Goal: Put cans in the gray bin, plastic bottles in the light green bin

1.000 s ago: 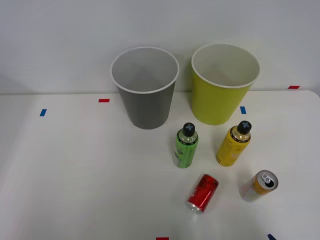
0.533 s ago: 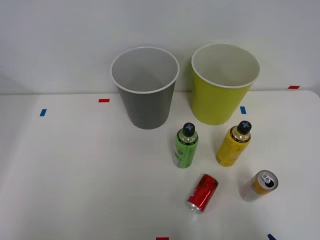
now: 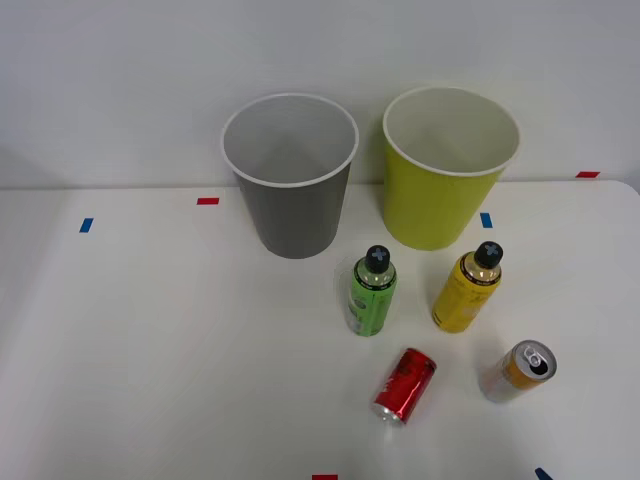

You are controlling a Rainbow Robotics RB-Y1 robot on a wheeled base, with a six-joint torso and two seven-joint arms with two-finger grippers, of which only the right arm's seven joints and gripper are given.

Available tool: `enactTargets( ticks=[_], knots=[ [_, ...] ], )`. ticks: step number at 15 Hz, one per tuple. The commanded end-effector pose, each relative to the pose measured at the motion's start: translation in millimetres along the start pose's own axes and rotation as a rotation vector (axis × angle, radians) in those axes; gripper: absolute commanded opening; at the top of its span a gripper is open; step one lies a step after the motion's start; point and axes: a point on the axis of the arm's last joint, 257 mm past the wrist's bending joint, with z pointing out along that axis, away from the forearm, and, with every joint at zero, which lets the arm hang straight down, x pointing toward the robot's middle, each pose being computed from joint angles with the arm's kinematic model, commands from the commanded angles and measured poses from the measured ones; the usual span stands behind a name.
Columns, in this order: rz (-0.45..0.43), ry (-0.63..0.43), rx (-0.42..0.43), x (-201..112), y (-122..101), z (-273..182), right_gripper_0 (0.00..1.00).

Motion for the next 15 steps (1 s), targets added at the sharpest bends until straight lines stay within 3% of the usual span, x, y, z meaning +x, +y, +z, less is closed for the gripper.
enactTargets(
  ticks=[1,15],
  knots=[
    [0.0,0.0,0.0,0.0,0.0,0.0,0.71],
    [0.0,0.0,0.0,0.0,0.0,0.0,0.71]
  ],
)
